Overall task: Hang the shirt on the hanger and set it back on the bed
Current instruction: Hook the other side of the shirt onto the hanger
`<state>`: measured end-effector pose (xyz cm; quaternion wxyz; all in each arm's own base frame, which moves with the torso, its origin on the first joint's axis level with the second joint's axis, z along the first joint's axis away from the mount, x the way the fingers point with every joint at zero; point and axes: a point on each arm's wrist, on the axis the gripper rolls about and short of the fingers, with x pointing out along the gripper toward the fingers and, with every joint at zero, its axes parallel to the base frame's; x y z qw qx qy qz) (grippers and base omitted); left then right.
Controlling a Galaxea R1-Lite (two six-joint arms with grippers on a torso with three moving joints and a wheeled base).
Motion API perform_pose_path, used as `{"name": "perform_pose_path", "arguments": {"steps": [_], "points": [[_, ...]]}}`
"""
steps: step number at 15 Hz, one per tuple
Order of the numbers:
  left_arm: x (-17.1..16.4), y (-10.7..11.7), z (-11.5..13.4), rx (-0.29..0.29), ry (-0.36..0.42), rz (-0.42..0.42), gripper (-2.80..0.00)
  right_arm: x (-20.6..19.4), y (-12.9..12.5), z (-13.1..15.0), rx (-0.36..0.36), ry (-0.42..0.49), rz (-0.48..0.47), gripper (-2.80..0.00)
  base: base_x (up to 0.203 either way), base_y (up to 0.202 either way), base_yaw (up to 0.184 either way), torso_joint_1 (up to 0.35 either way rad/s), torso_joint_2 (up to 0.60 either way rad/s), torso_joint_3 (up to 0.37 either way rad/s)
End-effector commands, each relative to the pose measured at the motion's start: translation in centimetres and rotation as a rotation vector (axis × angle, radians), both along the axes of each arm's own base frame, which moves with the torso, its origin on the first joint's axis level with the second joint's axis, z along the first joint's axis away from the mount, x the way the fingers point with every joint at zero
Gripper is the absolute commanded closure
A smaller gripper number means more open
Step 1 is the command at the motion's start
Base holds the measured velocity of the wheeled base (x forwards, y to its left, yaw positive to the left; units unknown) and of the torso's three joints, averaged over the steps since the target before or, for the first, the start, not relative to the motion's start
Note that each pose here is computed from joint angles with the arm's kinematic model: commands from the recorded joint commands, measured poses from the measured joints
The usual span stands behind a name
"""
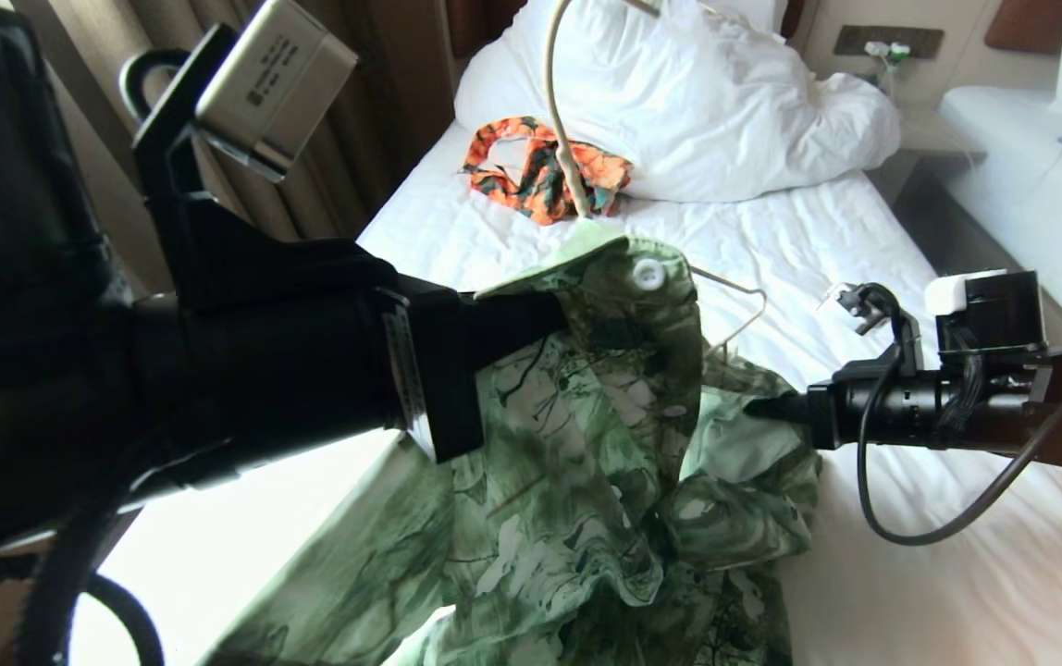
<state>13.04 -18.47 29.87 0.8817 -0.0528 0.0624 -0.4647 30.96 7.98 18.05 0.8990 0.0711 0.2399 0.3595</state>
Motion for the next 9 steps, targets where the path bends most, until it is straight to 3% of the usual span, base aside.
{"name": "perform_pose_path", "arguments": {"steps": [1, 9], "points": [[-0.7, -0.4, -0.5, 0.011, 0.017, -0.034, 0.0, 0.4, -0.4, 0.9, 0.028, -0.013, -0.014, 0.0, 0.0, 0.0, 0.0, 0.0, 0.0, 0.0], [-1.3, -0.5, -3.4, 0.083, 0.076, -0.051, 0.0, 0.8, -0.9, 2.1, 0.04, -0.048, -0.03, 0.0, 0.0, 0.0, 0.0, 0.0, 0.0, 0.0]]}}
